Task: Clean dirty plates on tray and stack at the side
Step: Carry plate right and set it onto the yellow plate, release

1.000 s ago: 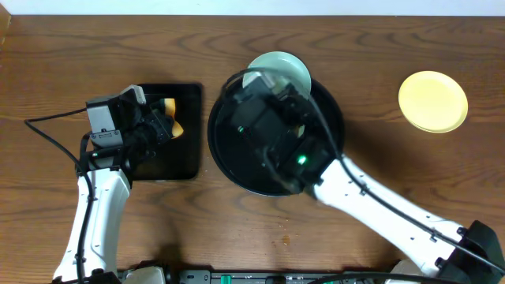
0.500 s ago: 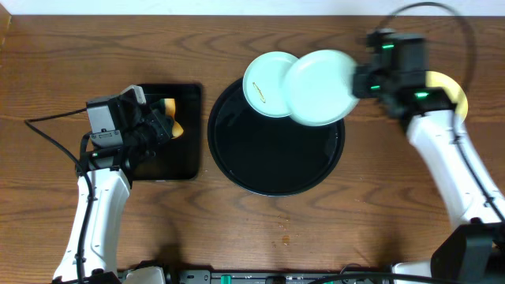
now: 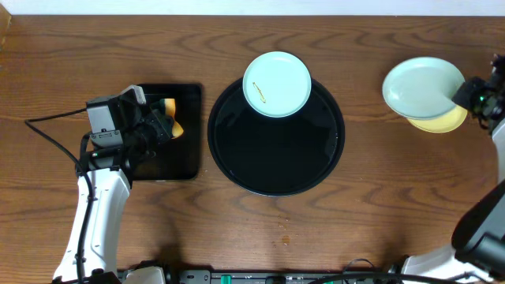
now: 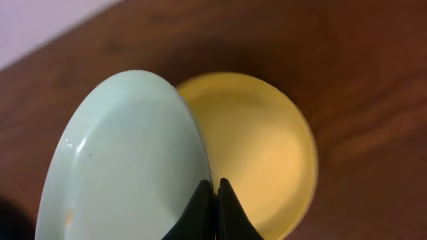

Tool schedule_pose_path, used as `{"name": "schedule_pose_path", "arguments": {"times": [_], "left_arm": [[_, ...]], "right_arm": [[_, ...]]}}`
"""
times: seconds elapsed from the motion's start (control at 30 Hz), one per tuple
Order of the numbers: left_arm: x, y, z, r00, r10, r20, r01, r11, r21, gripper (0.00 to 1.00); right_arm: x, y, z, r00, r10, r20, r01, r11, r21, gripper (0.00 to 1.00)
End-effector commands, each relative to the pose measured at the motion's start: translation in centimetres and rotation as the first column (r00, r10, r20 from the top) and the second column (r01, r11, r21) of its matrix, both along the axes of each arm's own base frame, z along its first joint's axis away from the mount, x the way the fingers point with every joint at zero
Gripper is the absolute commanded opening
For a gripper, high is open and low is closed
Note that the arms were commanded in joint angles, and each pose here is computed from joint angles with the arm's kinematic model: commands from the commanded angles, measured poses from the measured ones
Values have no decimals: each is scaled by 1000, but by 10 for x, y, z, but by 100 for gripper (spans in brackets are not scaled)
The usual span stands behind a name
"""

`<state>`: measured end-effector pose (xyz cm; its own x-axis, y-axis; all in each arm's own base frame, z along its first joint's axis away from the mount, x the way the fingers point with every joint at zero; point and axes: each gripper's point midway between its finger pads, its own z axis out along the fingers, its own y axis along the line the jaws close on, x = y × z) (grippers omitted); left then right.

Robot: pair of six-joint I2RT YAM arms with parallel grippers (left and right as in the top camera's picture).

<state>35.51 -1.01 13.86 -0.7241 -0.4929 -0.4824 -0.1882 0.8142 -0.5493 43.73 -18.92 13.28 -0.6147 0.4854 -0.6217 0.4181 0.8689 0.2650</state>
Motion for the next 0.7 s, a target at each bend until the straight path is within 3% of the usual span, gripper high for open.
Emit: {"name": "schedule_pose_path", "arguments": {"times": [0.0, 0.23, 0.67], "left_arm": [[0, 3, -3, 1000, -1, -2, 1, 1000, 17, 8], [0, 3, -3, 1000, -1, -3, 1, 1000, 17, 8], [0, 3, -2, 1000, -1, -2, 1, 1000, 17, 8]], "right_arm": [[-2, -17, -29, 998, -31, -46, 32, 999, 26, 1], [-8, -39, -64, 991, -73, -113, 73, 997, -6, 1], [-7, -56, -61, 987, -116, -109, 105, 990, -98, 2]]}}
